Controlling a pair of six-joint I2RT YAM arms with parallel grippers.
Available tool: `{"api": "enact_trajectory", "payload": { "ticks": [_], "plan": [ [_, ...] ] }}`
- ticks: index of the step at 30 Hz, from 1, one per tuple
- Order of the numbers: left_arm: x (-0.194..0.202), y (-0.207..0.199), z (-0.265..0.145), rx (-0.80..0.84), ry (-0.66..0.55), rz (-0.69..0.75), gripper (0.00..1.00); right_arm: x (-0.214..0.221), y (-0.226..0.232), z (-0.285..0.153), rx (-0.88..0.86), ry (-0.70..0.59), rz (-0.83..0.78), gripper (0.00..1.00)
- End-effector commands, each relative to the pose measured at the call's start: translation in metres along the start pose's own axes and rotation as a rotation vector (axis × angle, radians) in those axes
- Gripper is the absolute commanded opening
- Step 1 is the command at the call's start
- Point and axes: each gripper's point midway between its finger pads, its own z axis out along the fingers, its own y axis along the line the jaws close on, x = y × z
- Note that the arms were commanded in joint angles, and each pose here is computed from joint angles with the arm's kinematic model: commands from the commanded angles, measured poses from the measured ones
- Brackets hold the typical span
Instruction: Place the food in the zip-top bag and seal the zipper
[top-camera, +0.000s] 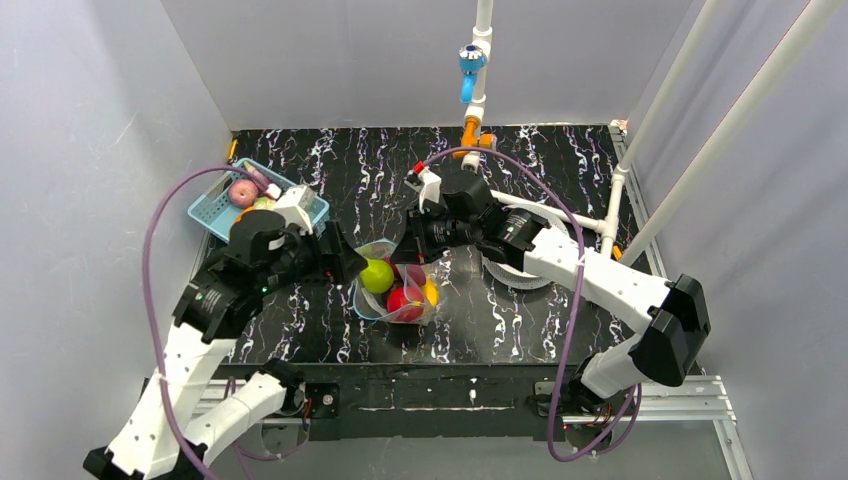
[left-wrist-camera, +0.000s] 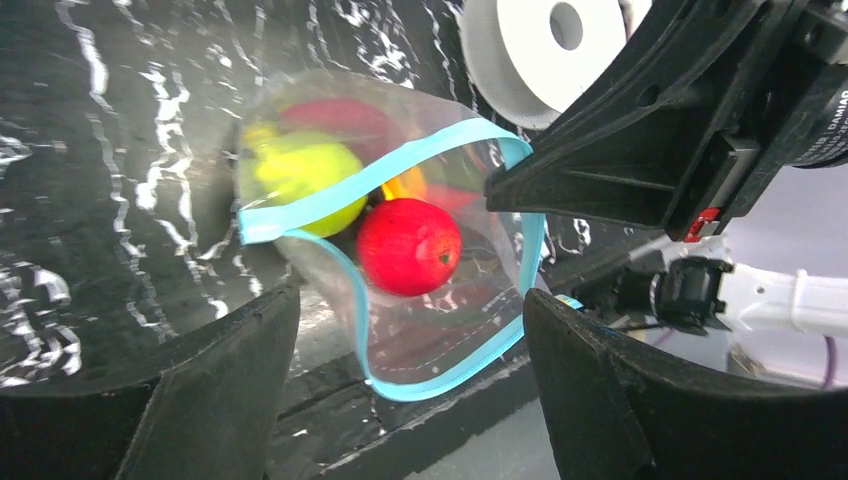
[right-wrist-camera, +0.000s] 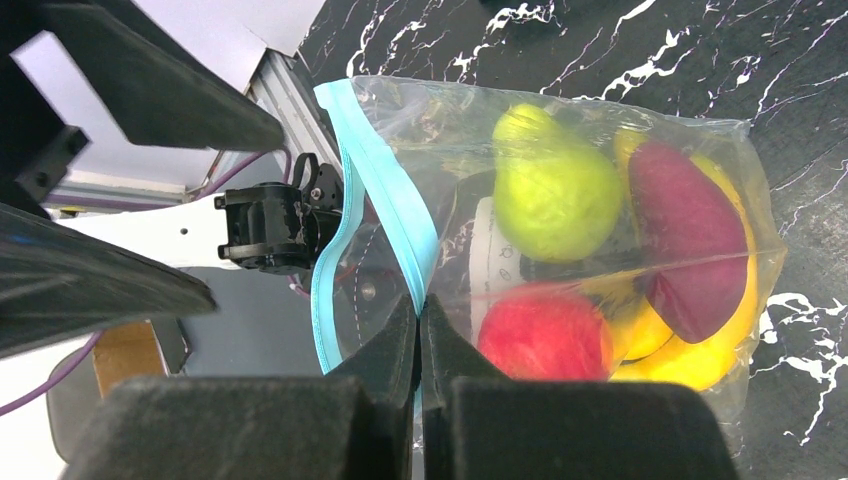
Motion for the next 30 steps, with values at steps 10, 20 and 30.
{"api": "enact_trajectory", "payload": {
  "ticks": [10, 20, 30],
  "plan": [
    [-0.072, 0.115, -0.104, -0.746, -0.417, 0.212, 0.98, -0.007, 0.006, -0.012, -0.017, -0.051, -0.056, 0.01],
    [-0.112, 0.194, -0.061, -0.973, -0.3, 0.226, 0.98, -0.006, 0.003, -0.018, 0.005, -0.064, -0.072, 0.01],
    [-0.128, 0.3, -0.014, -1.234, -0.093, 0.361, 0.98, -0.002, 0.004, -0.017, -0.011, -0.056, -0.071, 0.01]
  ]
}}
